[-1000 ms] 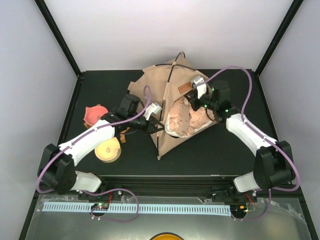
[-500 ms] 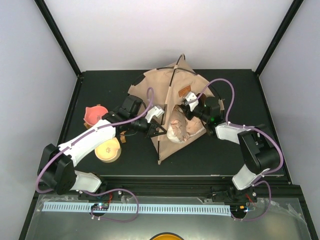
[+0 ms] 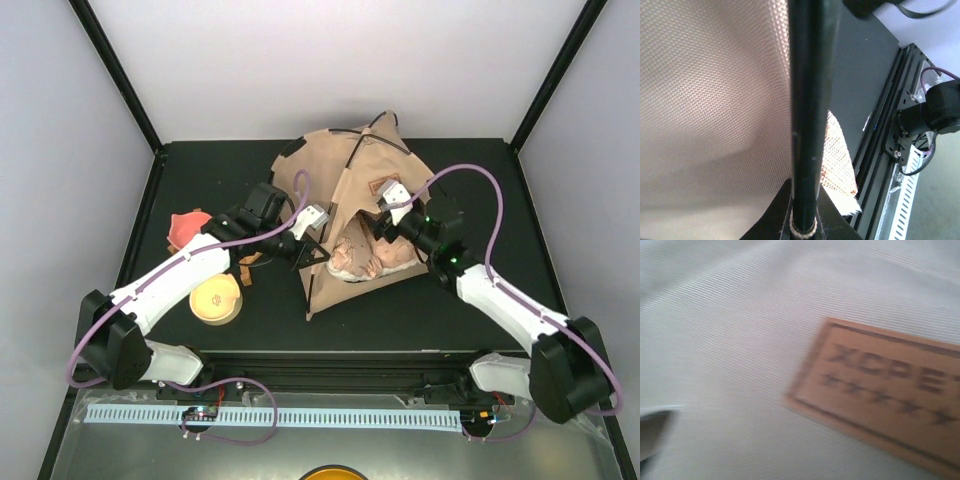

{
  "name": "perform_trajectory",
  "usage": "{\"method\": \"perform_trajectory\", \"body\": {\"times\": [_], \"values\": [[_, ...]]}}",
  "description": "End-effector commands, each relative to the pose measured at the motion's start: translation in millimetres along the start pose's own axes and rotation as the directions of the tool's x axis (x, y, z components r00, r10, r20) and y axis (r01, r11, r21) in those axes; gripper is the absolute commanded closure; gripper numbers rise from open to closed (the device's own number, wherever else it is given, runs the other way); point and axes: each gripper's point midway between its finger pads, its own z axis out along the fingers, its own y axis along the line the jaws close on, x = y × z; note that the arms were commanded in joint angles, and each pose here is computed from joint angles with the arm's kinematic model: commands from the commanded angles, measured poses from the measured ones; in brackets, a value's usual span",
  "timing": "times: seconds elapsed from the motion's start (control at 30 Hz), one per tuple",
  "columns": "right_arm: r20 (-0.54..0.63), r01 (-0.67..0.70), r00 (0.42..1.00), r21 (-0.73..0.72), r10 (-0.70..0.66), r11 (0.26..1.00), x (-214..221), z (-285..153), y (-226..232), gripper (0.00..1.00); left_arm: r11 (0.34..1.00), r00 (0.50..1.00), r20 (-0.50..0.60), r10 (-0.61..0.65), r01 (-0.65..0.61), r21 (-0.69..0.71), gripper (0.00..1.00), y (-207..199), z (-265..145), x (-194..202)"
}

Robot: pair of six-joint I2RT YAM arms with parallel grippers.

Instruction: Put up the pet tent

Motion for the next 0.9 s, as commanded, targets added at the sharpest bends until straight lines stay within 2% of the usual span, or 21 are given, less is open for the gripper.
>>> {"method": "perform_trajectory", "body": {"times": [0.0,0.13,0.27,0.4,0.47,0.57,0.7,0.87], "values": [[-0.107,-0.241,0.967,-0.089,0.231,0.967,1.3,-21.3,41.9,0.16,0.997,0.999,-0.01,-0.047,0.047,-0.064,0.98,8.3,-0.9,-2.3],[-0.232,-0.429,0.886,-0.082,0.401,0.9,31.0,-42.0,67.0,0.15,0.996,0.999,0.004,-0.051,0.051,-0.079,0.98,11.1,-0.7,-3.2],[-0.358,-0.535,0.803,-0.082,0.476,0.841,61.6,-57.6,88.8,0.15,0.992,0.998,0.016,-0.064,0.066,-0.108,0.99,17.8,0.5,-2.7],[-0.367,-0.608,0.737,0.006,0.567,0.794,74.1,-74.0,87.8,0.22,0.991,0.997,0.022,-0.078,0.08,-0.105,0.98,21.3,5.1,-0.3],[-0.369,-0.633,0.727,-0.033,0.579,0.773,72.9,-79.9,101.6,0.25,0.993,0.997,0.024,-0.079,0.081,-0.091,0.98,20.0,8.0,1.2],[-0.365,-0.635,0.737,-0.084,0.569,0.768,65.1,-84.0,124.6,0.25,0.993,0.996,0.02,-0.087,0.088,-0.077,0.99,19.6,10.3,2.8],[-0.301,-0.675,0.714,-0.055,0.632,0.736,63.0,-74.5,125.8,0.26,0.996,0.996,0.01,-0.085,0.085,-0.023,0.98,11.1,13.3,3.9],[-0.261,-0.654,0.724,0.034,0.638,0.756,69.5,-29.4,111.9,0.38,0.995,0.997,0.014,-0.082,0.081,0.059,0.98,-3.6,12.3,0.2]]}}
